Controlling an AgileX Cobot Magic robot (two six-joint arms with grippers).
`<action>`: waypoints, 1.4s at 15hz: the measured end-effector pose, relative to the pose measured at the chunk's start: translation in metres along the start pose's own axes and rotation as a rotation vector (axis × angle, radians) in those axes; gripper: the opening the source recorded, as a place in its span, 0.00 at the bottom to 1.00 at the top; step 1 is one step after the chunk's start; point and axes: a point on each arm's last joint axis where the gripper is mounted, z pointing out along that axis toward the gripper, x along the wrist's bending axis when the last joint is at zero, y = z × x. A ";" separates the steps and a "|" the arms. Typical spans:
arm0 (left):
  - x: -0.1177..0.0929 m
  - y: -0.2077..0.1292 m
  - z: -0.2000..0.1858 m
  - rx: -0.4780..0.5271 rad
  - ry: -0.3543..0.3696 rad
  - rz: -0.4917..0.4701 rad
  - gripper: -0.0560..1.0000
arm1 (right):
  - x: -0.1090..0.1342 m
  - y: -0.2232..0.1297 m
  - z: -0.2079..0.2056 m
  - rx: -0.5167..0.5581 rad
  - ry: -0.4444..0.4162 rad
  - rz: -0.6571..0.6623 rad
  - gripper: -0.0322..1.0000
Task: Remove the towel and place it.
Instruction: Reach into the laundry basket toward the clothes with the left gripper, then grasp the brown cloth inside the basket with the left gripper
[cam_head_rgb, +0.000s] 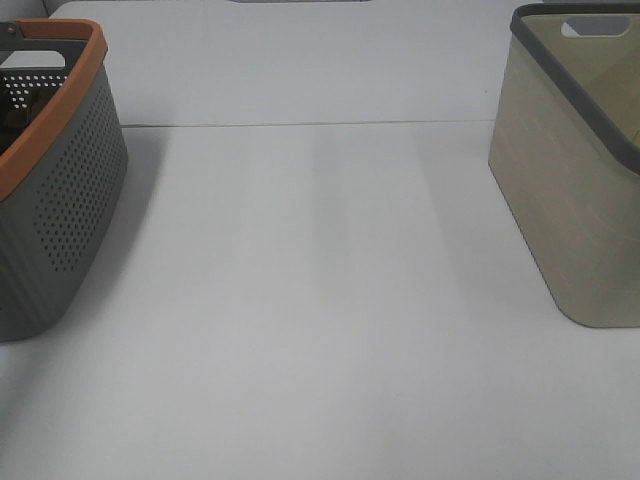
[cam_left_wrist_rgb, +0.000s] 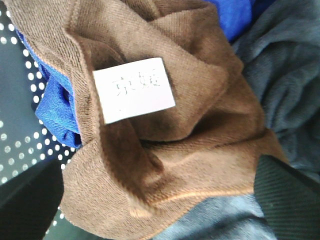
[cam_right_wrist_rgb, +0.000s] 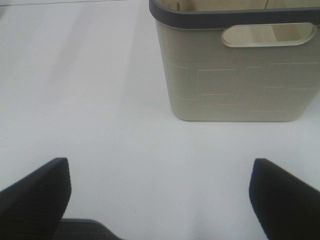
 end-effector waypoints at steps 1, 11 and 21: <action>0.000 0.001 0.004 0.009 0.015 0.009 0.98 | 0.000 0.000 0.000 0.000 0.000 0.000 0.90; 0.002 0.013 0.006 -0.010 0.025 0.002 0.60 | 0.000 0.000 0.000 0.000 -0.001 0.000 0.90; 0.002 0.012 0.013 0.025 0.041 0.013 0.42 | 0.000 0.000 0.000 0.000 -0.001 0.000 0.90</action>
